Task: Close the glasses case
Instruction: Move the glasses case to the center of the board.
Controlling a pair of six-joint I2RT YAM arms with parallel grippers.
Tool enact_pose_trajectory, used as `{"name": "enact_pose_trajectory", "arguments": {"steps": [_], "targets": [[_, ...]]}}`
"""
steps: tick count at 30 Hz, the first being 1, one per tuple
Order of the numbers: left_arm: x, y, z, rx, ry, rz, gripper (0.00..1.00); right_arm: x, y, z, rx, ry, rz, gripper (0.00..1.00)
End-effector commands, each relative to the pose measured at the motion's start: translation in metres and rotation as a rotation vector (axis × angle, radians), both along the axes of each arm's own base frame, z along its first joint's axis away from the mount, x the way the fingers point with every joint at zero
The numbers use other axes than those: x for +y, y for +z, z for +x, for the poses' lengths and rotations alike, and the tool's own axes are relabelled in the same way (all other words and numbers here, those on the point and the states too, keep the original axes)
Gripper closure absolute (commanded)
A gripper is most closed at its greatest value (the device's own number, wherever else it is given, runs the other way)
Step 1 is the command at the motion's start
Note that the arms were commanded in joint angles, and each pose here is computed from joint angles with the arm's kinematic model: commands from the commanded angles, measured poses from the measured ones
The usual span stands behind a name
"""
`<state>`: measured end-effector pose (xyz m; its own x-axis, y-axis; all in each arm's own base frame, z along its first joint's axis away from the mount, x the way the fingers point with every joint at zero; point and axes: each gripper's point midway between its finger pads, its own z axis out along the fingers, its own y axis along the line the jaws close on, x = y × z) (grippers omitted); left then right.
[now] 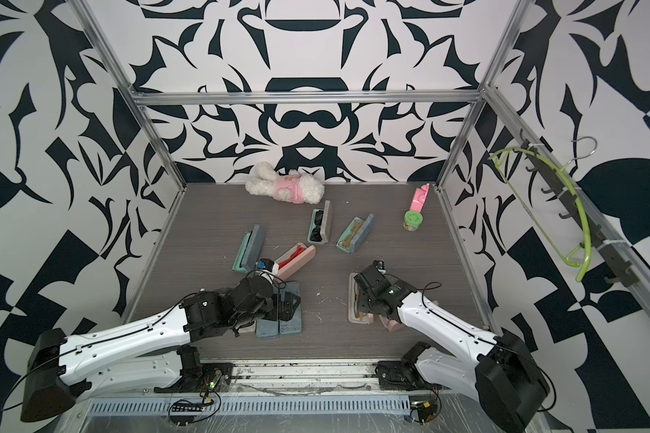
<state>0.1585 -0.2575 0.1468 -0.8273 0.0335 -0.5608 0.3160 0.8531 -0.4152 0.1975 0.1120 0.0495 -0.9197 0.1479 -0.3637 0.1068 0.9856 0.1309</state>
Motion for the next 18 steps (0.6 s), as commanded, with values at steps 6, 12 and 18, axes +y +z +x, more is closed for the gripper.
{"name": "enact_pose_trajectory", "arguments": {"steps": [6, 12, 18], "targets": [[0.011, -0.006, -0.003, 0.002, 0.015, 0.022, 0.01, 0.011, 0.004, 0.003, -0.021, 0.053, 0.01, 0.74], [0.012, -0.007, -0.004, 0.006, 0.014, 0.023, 0.0, 0.021, 0.011, 0.003, -0.038, 0.083, -0.017, 0.75], [0.012, -0.009, -0.004, 0.012, 0.015, 0.021, 0.01, 0.038, 0.011, 0.002, -0.034, 0.124, -0.049, 0.76]]}}
